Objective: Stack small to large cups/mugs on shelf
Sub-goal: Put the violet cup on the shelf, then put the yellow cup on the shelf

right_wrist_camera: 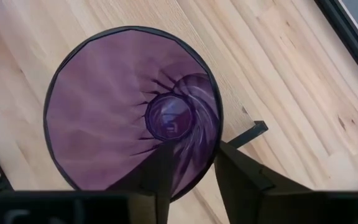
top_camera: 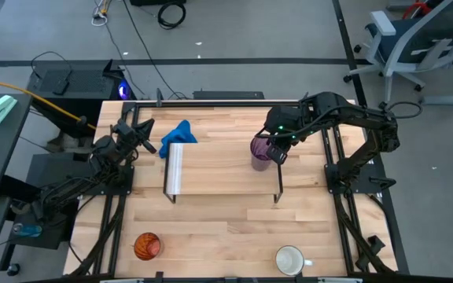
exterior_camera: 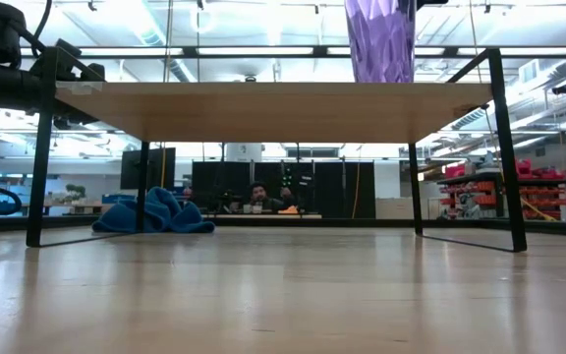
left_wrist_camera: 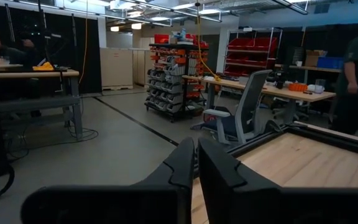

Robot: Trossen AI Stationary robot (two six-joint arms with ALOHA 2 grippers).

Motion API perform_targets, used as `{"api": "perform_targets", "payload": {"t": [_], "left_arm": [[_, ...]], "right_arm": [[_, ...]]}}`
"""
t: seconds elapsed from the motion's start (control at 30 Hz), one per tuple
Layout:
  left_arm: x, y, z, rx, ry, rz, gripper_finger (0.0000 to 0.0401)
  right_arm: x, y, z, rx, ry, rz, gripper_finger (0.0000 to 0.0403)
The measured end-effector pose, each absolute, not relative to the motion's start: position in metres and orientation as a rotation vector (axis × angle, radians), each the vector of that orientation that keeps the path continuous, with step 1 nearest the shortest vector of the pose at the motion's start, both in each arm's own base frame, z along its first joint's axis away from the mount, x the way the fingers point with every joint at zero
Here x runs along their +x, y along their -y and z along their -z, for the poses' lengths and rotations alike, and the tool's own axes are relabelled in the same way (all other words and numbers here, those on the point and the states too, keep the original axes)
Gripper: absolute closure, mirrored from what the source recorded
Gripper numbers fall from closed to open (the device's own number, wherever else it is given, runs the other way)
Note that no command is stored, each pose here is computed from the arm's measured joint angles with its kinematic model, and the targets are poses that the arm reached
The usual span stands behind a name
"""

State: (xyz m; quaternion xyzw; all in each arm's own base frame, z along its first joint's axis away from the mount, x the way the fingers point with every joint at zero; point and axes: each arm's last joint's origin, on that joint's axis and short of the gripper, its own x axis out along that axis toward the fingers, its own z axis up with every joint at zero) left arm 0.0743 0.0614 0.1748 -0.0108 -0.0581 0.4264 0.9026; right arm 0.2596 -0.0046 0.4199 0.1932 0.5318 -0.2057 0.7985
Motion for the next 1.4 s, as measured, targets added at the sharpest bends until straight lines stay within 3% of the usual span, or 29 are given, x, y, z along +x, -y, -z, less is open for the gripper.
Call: {"api": "perform_targets", "payload": {"t": [0.3, 0.73, 0.97, 1.13, 1.4], "left_arm": [[0.074, -0.061, -0.175, -0.022, 0.120, -0.881, 0.0376], [0.074, -0.061, -0.175, -0.022, 0.120, -0.882, 0.0374], [0.074, -0.061, -0.175, -0.022, 0.120, -0.882, 0.0374], [0.074, -0.061, -0.175, -0.022, 0.120, -0.881, 0.0367], [0.074, -0.061, -0.175, -0.023, 0.120, -0.882, 0.0376]], "right_arm": [[0.256, 0.005, -0.424, 0.402, -1.121, 0.442, 0.0272], [0.231, 0.006, -0.467, 0.398, -0.939, 0.413, 0.0272], [0.174, 0.009, -0.502, 0.370, -0.727, 0.487, 0.0273], [0.118, 0.010, -0.516, 0.472, -0.568, 0.535, 0.0273], [0.071, 0.009, -0.481, 0.683, -0.572, 0.584, 0.0282]]}}
